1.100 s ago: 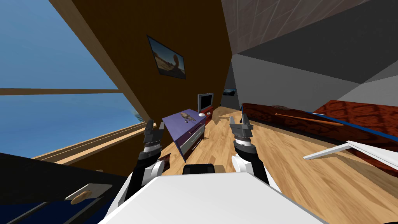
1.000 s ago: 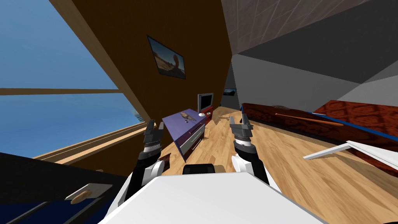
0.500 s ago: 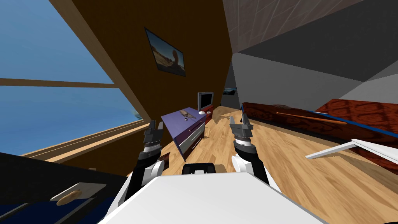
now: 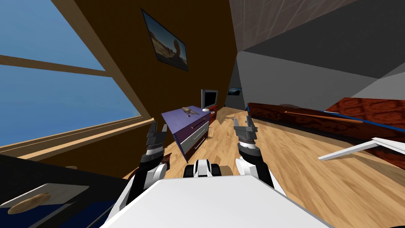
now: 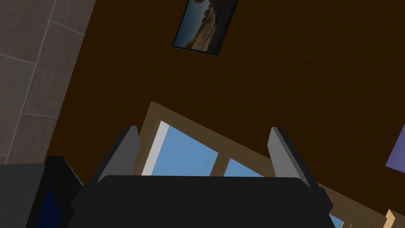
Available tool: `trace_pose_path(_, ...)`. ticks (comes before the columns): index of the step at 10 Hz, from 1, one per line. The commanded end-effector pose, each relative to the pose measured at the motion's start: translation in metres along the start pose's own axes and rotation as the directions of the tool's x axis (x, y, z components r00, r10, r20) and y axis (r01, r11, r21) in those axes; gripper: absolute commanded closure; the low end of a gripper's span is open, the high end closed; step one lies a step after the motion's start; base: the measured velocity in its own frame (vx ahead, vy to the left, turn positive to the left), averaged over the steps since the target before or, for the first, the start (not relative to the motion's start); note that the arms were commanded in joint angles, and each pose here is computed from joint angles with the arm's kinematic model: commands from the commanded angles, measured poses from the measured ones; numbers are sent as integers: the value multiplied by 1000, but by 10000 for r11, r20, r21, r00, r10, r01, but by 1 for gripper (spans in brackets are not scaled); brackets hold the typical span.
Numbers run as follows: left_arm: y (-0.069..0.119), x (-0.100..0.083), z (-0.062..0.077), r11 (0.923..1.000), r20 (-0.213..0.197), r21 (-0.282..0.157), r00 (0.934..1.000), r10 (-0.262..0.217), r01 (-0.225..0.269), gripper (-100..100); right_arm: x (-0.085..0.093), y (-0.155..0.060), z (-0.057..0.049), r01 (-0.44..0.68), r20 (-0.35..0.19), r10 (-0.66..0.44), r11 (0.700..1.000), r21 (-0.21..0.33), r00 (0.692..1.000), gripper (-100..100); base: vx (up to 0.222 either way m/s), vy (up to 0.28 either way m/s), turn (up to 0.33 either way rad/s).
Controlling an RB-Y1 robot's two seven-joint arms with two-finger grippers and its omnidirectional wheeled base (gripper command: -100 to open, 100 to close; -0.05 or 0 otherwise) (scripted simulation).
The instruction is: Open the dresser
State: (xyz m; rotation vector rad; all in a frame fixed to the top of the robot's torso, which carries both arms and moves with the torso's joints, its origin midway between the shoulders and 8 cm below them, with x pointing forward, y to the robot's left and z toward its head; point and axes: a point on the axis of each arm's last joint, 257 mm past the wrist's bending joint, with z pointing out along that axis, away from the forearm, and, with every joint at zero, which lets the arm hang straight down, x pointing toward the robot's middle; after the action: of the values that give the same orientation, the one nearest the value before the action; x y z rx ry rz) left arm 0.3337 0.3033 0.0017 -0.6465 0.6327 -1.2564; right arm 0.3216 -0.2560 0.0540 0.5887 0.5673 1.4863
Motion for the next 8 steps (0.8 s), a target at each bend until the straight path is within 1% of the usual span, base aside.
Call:
trace_pose_path(1, 10, 0, -2, 9998, -390, -163, 9992, 124, -130, -100, 0, 0, 0, 0, 1, 0, 10000, 2, 10000, 0, 36, -50, 42)
trace_pose_path(4, 28, -5, -7, 9985, -621, -492, 9979, 198, -229, -100, 0, 0, 0, -1, 1, 1, 10000, 2, 10000, 0, 65, -85, 55)
trace_pose_path(6, 43, -11, -12, 9968, -625, -762, 9978, 206, -253, -100, 0, 0, 0, -1, 2, 1, 10000, 2, 10000, 0, 79, -120, 67)
trace_pose_path(8, 58, -19, -17, 9942, -534, -1045, 9984, 192, -247, -100, 0, 0, 0, -1, 1, 1, 10000, 2, 10000, 0, 82, -104, 76)
